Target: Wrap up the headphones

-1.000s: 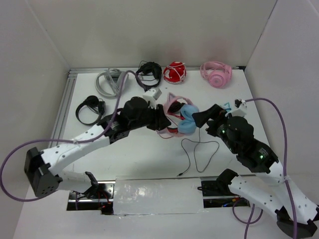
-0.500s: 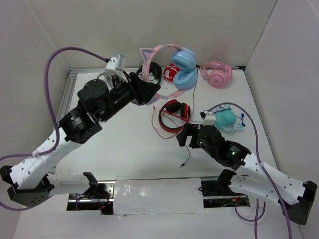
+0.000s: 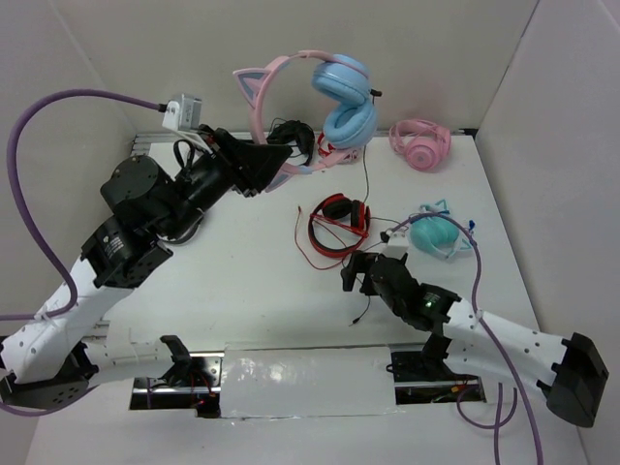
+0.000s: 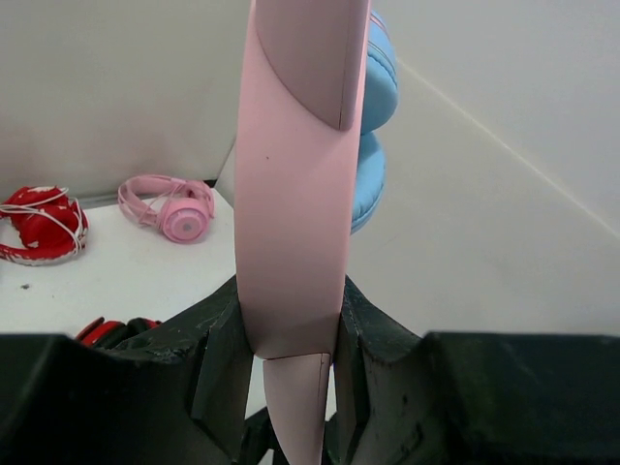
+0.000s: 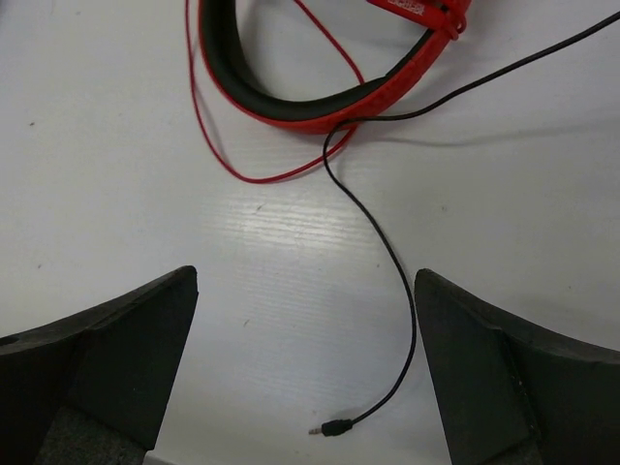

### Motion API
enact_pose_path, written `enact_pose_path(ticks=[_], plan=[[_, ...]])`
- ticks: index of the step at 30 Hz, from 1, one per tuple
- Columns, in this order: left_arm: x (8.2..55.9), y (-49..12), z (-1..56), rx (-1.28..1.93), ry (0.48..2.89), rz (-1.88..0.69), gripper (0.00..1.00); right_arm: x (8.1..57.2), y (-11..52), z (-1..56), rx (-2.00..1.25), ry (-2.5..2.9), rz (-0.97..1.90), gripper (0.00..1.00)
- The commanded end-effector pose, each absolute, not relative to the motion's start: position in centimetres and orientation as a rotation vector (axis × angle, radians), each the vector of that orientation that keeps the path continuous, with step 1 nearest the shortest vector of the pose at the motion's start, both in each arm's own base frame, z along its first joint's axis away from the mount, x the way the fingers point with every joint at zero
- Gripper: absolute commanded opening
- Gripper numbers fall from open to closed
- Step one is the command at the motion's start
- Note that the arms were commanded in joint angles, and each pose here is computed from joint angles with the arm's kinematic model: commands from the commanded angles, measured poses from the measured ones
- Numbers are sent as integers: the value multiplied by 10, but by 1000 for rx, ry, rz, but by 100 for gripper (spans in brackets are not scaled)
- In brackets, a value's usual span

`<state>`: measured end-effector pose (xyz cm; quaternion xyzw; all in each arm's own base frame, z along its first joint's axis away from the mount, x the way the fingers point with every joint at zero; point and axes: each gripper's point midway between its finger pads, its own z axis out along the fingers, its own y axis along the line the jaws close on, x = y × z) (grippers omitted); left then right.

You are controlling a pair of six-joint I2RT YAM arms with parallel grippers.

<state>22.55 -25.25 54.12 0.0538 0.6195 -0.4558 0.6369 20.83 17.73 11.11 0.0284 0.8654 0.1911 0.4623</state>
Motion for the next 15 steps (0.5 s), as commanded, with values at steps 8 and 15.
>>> enact_pose_path(ticks=[8,15], plan=[[186,-214,619,64,1127,-1183,0,256,146,148,618,1863,328,100],[170,-193,632,41,1057,-1204,0,274,113,172,727,1706,357,100]])
